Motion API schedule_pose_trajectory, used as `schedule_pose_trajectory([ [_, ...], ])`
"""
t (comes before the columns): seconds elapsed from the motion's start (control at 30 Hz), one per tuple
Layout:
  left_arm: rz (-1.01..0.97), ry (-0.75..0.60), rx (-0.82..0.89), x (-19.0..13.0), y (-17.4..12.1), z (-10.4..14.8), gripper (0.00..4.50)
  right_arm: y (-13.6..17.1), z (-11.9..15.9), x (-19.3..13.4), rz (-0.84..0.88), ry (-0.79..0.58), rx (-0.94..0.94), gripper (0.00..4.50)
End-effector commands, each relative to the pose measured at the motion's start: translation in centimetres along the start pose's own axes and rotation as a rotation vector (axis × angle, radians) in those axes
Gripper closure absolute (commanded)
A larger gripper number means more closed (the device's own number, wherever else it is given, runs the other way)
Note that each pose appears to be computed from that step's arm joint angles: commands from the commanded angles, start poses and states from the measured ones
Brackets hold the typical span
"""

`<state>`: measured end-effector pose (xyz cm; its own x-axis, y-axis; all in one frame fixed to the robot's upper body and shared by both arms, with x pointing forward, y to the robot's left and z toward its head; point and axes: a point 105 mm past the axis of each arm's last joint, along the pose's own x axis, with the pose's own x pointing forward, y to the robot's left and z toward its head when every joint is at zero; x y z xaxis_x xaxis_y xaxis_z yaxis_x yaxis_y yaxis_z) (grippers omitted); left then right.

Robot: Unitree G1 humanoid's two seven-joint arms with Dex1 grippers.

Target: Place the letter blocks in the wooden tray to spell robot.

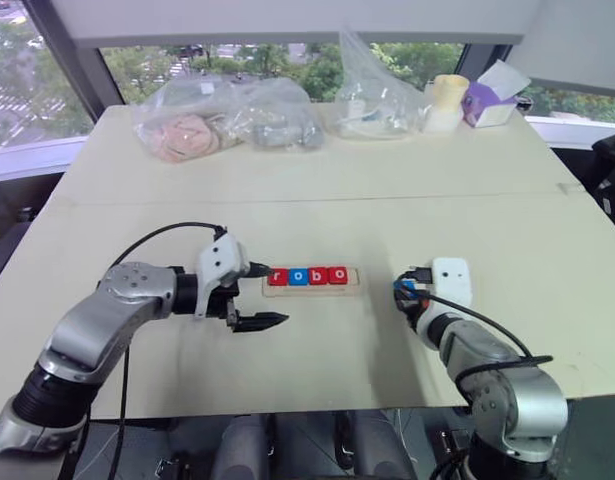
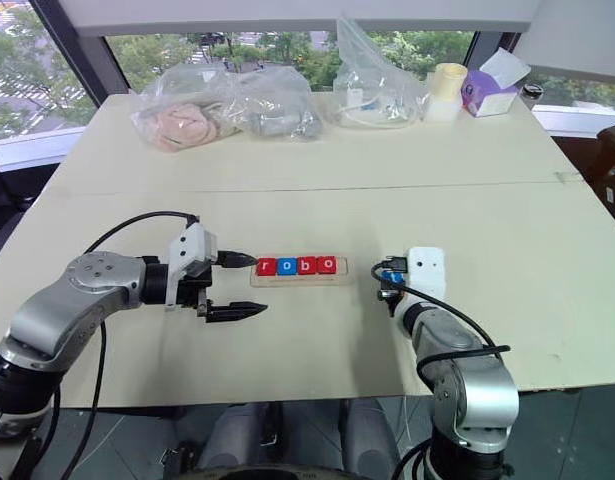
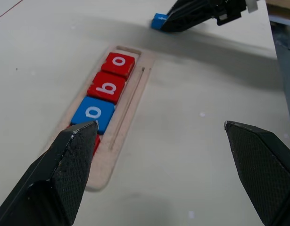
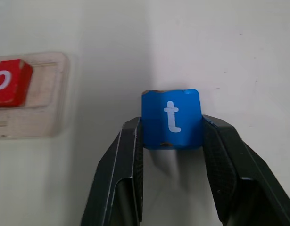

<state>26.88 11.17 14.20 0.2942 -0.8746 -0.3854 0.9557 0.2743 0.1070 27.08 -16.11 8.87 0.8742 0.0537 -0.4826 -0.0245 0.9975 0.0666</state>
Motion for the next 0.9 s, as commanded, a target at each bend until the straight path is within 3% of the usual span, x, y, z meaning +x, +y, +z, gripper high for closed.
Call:
schedule_pose_trajectory([
  [0.03,0.0,-0.01,0.036,-0.1,0.2,0.4,0.0,0.4,0.3,-0.3,0.009,-0.01,0.01,2.29],
  [0.13,0.006,-0.008,0.037,-0.2,0.4,0.4,0.0,-0.1,0.9,-0.3,-0.009,-0.029,0.007,0.9],
  [0.2,0.013,0.0,0.036,-0.3,0.5,0.1,0.0,-1.6,3.5,-0.7,-0.073,-0.161,0.054,0.06],
  [0.3,0.005,0.003,0.024,-0.3,0.3,-0.2,0.0,-1.7,7.7,-1.8,0.058,-0.361,0.0,0.06],
  [0.4,-0.025,-0.025,0.016,-0.3,-0.2,0.5,0.0,0.3,9.6,-2.9,0.44,-0.433,-0.149,0.06],
  [0.5,-0.063,-0.03,0.027,-0.6,-0.5,1.1,0.0,0.1,7.8,-3.6,0.726,-0.348,-0.45,0.06],
  [0.67,-0.091,0.01,0.061,-1.3,-0.4,1.1,0.0,-3.9,4.6,-1.0,0.81,-0.16,-0.846,0.06],
  [0.9,-0.07,0.018,0.05,-1.6,-0.8,0.9,0.0,-6.1,3.5,1.7,0.949,-0.089,-1.015,0.06],
])
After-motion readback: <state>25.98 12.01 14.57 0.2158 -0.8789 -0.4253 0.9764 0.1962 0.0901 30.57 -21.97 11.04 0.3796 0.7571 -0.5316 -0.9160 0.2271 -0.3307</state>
